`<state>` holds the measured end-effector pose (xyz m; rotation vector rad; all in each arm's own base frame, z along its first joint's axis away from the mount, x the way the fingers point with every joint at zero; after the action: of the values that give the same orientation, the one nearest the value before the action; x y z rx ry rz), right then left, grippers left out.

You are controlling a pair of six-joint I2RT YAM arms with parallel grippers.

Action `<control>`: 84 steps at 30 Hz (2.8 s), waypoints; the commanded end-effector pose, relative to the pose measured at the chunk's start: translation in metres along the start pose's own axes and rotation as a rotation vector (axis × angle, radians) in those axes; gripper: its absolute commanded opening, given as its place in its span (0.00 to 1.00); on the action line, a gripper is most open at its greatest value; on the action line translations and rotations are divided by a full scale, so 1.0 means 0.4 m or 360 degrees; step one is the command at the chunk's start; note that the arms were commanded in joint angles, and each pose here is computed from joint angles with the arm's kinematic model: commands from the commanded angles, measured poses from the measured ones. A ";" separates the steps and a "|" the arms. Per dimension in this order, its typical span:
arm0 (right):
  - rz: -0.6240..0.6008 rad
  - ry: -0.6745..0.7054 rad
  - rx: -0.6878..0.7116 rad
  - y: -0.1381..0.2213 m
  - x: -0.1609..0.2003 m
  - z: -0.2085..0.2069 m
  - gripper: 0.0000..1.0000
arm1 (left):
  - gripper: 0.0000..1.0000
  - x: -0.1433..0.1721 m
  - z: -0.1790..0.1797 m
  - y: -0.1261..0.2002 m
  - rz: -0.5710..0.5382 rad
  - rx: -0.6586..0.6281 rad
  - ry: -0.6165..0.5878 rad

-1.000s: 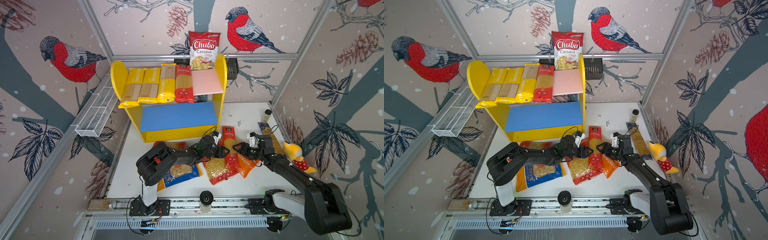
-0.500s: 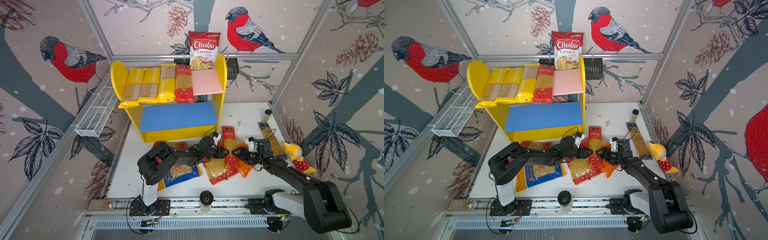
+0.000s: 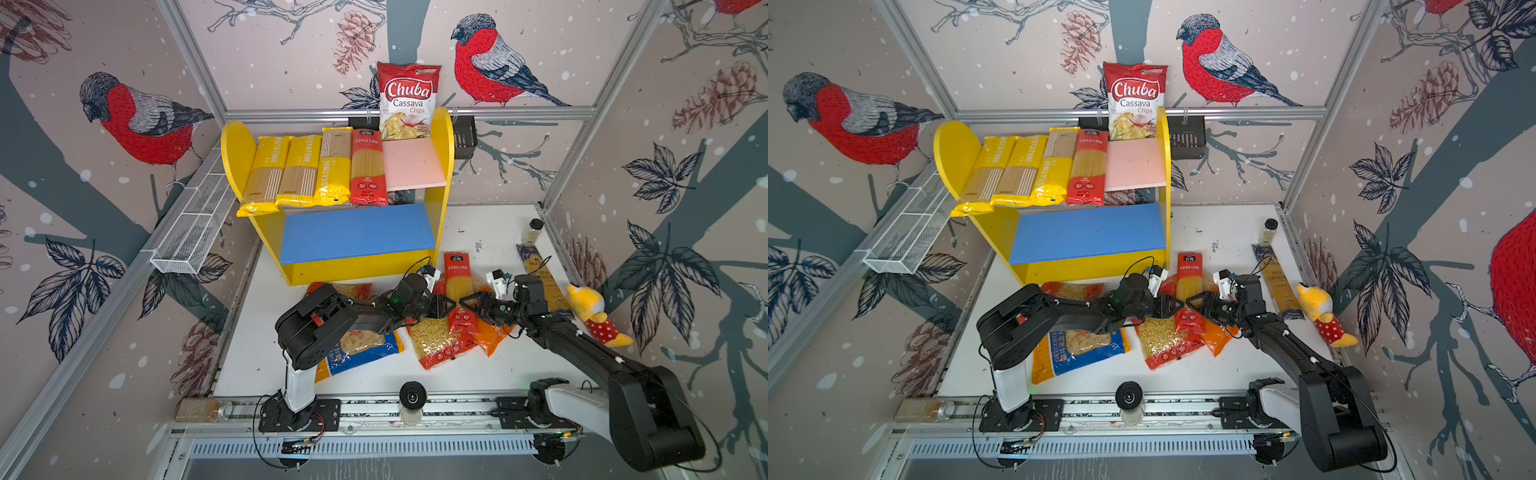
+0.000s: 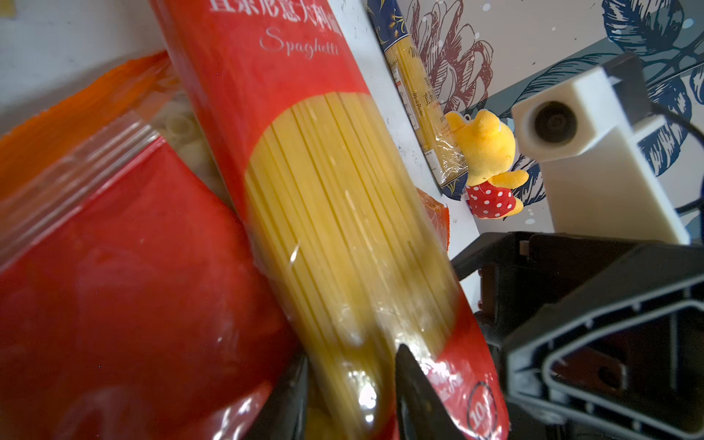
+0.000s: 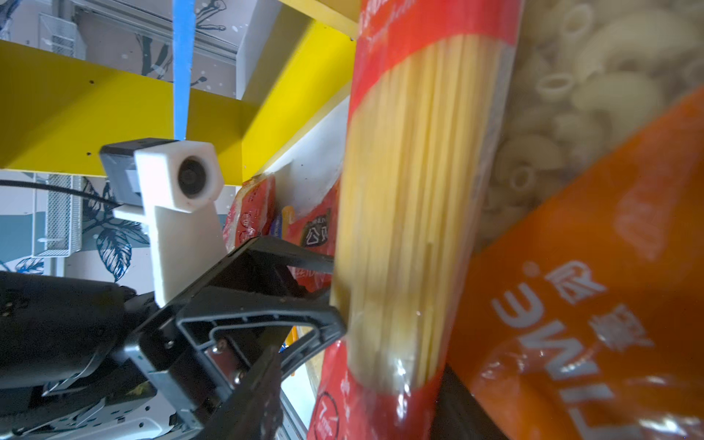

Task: Arrange pasta packages on shelves
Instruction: Pick up the pasta bag from the pasta bags.

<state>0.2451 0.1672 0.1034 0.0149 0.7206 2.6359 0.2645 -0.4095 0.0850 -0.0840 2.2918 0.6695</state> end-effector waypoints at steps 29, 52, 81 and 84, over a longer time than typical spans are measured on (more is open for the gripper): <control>-0.0082 -0.0023 -0.0060 -0.015 -0.009 -0.025 0.31 | 0.20 -0.030 -0.046 0.007 -0.0056 0.0146 -0.0013; -0.0151 -0.0058 -0.0151 -0.006 -0.021 0.003 0.23 | 0.30 -0.064 -0.077 0.063 -0.0115 0.0185 0.0013; -0.0871 0.0665 -0.0800 0.275 -0.017 0.360 0.15 | 0.61 -0.333 -0.249 0.357 -0.0705 0.0170 -0.0465; -0.0918 0.0801 -0.0908 0.311 0.018 0.415 0.15 | 0.72 -0.362 -0.279 0.400 -0.0797 0.0171 -0.0528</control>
<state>0.2191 0.1568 0.2506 -0.6120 0.2077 2.3342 0.2582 -0.3501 0.3003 -0.4072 1.9692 0.2901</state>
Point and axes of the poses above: each gripper's point midway between its finger pads, its own y axis back along the fingers, its own z axis along the line the jaws close on, x = y × z, the point moved 1 cm from there along y, back along the fingers, and after that the axes turned 14 degrees about -y, right-handed, at the moved point
